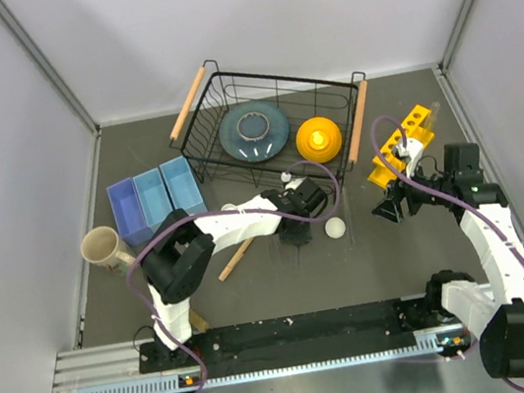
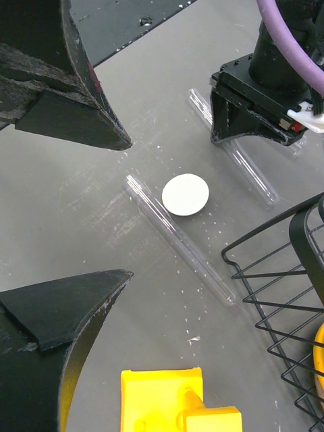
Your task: Organize the chemistry lab equipment
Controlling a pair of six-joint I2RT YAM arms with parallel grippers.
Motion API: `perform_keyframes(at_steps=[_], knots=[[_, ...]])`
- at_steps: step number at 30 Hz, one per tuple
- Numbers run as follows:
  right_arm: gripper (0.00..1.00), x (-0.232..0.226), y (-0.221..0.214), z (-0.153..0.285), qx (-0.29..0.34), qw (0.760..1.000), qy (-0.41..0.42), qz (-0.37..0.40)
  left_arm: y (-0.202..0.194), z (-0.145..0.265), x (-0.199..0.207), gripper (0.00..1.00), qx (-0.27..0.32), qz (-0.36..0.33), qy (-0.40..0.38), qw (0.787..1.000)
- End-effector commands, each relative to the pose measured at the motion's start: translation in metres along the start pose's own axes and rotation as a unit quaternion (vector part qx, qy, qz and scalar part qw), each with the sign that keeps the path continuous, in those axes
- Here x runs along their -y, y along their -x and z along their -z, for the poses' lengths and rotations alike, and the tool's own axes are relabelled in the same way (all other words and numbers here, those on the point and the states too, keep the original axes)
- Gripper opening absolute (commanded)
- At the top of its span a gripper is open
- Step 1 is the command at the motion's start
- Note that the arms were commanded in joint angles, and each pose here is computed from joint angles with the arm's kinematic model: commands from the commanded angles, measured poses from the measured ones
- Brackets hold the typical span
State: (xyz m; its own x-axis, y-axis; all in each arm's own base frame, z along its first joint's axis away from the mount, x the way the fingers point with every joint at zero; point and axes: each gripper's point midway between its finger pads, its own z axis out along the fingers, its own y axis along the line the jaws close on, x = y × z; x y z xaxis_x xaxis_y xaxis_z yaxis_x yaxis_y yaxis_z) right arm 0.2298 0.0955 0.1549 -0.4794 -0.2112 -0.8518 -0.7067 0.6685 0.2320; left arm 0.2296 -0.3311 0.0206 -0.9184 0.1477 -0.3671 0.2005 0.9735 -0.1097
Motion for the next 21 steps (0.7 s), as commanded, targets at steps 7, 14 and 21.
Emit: perform_keyframes(at_steps=[7, 14, 21], knots=[[0.72, 0.0, 0.008, 0.0, 0.014, 1.0, 0.003, 0.027, -0.001, 0.019, 0.018, 0.16, 0.013, 0.0, -0.073, 0.997], [0.72, -0.001, 0.007, -0.001, 0.014, 1.0, 0.006, 0.026, -0.005, 0.034, 0.022, 0.13, 0.02, -0.002, -0.108, 0.994], [0.72, -0.004, 0.008, -0.001, 0.016, 0.999, 0.014, 0.025, -0.015, 0.054, 0.022, 0.12, 0.042, -0.028, -0.161, 0.986]])
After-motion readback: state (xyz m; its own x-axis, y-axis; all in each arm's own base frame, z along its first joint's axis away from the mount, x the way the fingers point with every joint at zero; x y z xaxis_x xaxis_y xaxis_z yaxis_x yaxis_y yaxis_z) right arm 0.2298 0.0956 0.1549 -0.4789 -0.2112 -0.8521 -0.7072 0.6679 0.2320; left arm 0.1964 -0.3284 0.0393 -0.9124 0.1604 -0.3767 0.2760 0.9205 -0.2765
